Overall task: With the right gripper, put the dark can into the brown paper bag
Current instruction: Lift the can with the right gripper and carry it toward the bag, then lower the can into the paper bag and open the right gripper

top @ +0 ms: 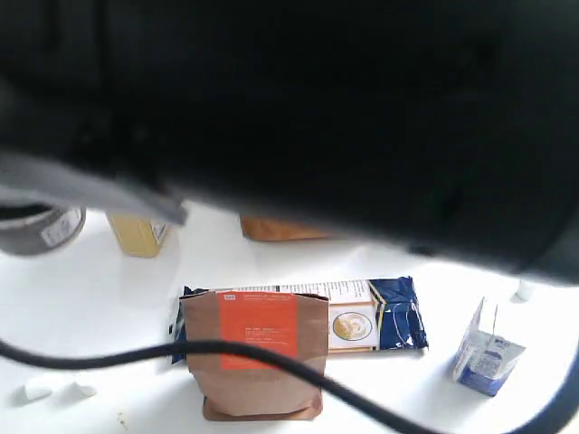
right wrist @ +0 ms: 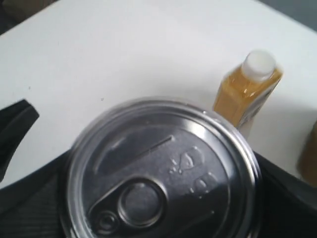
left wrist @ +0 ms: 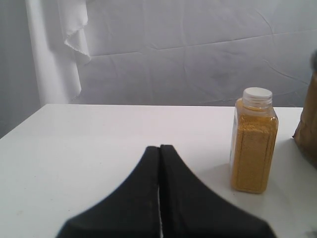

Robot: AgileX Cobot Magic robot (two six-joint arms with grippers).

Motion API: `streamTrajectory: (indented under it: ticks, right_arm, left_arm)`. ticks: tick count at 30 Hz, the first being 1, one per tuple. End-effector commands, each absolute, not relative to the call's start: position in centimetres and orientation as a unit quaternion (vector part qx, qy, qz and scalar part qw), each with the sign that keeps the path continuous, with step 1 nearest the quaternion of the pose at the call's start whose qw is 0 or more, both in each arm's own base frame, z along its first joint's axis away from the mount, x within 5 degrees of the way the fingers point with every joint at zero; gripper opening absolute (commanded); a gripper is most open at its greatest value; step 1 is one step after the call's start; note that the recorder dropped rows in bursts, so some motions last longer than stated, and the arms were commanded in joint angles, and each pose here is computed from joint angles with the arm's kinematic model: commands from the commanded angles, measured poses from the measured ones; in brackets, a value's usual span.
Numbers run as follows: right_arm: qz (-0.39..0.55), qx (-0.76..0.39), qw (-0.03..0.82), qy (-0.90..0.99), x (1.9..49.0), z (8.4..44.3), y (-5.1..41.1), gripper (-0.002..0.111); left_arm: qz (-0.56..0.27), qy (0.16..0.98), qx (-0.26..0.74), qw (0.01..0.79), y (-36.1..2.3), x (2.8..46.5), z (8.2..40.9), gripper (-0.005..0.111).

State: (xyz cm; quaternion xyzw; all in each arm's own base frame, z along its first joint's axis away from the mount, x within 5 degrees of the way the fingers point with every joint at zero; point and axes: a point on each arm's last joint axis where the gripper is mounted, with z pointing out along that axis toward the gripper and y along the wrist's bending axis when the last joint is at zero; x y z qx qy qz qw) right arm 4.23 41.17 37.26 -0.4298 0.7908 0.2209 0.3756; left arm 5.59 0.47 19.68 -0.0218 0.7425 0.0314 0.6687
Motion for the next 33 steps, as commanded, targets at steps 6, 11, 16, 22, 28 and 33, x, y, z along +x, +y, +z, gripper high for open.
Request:
streamTrajectory:
  ticks: [6, 11, 16, 22, 28, 33]
  right_arm:
    - [0.220, -0.375, 0.483, 0.760, 9.4, 42.5, 37.8, 0.000]
    - [0.238, -0.352, 0.514, 0.745, 11.7, 44.0, 36.8, 0.000]
    - [0.215, -0.310, 0.547, 0.748, 15.6, 45.0, 34.7, 0.000]
    - [0.222, -0.270, 0.590, 0.727, 20.4, 46.0, 32.8, 0.000]
    - [0.181, -0.228, 0.597, 0.748, 25.6, 44.5, 30.9, 0.000]
    - [0.162, -0.216, 0.596, 0.756, 29.0, 42.5, 30.5, 0.000]
  left_arm:
    - [0.029, 0.740, -0.020, 0.672, 0.4, 5.6, 19.7, 0.000]
    - [0.029, 0.740, -0.020, 0.672, 0.4, 5.6, 19.7, 0.000]
    - [0.029, 0.740, -0.020, 0.672, 0.4, 5.6, 19.7, 0.000]
    - [0.029, 0.740, -0.020, 0.672, 0.4, 5.6, 19.7, 0.000]
    - [0.022, 0.740, -0.011, 0.672, 0.3, 5.6, 19.7, 0.000]
    - [0.022, 0.740, -0.011, 0.672, 0.3, 5.6, 19.7, 0.000]
